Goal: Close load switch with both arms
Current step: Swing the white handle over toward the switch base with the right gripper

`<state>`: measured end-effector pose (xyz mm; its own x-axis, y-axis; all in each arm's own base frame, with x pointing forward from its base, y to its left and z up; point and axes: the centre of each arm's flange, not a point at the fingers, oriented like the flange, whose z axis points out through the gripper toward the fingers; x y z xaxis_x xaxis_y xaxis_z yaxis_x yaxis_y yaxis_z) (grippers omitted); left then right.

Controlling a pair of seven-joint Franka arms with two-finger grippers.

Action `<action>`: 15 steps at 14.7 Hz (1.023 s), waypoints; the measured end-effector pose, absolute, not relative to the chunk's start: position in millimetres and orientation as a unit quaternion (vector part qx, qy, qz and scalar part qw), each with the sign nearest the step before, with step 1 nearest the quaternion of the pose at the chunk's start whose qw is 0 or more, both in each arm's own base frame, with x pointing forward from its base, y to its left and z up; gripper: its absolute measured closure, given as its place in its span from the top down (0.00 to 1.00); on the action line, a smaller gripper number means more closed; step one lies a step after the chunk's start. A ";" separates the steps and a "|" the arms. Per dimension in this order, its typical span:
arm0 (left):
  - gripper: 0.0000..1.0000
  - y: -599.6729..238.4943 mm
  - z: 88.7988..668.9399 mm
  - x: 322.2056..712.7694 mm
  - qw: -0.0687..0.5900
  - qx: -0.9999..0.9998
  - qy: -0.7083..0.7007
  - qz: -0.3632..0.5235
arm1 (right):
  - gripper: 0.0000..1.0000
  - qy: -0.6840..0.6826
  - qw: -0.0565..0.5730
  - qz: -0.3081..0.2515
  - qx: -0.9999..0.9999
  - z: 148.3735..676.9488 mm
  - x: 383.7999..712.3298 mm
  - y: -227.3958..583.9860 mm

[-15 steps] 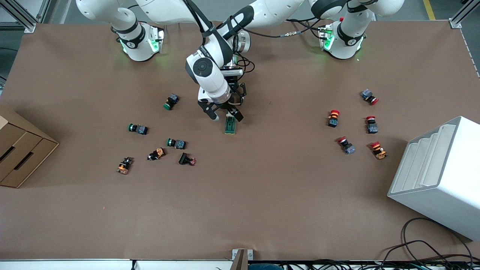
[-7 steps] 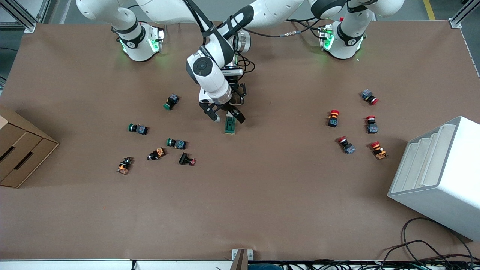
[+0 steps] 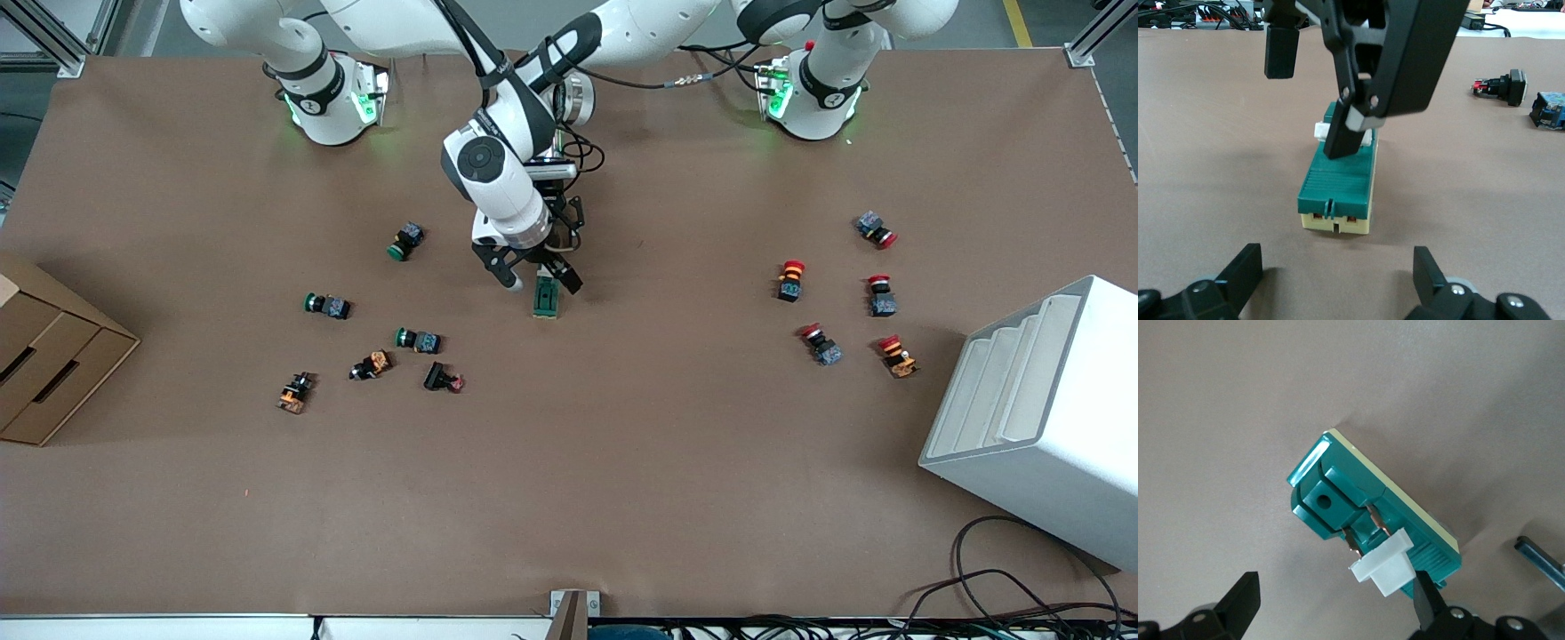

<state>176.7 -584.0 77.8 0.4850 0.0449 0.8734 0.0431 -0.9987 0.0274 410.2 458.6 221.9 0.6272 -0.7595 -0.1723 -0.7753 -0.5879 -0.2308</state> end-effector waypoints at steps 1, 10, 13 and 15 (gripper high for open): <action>1.00 -583.9 77.8 176.8 0.001 0.862 0.026 0.507 | 1.00 0.433 0.144 0.028 -0.890 225.1 412.6 457.8; 1.00 -583.8 77.5 176.7 0.001 0.861 0.024 0.507 | 1.00 0.450 0.178 0.003 -0.875 246.1 457.5 444.3; 1.00 -583.8 77.5 176.7 0.001 0.861 0.024 0.508 | 1.00 0.448 0.179 0.001 -0.876 245.0 461.2 442.0; 1.00 -583.7 77.5 176.7 0.001 0.861 0.024 0.508 | 1.00 0.449 0.181 -0.001 -0.875 245.8 464.4 442.0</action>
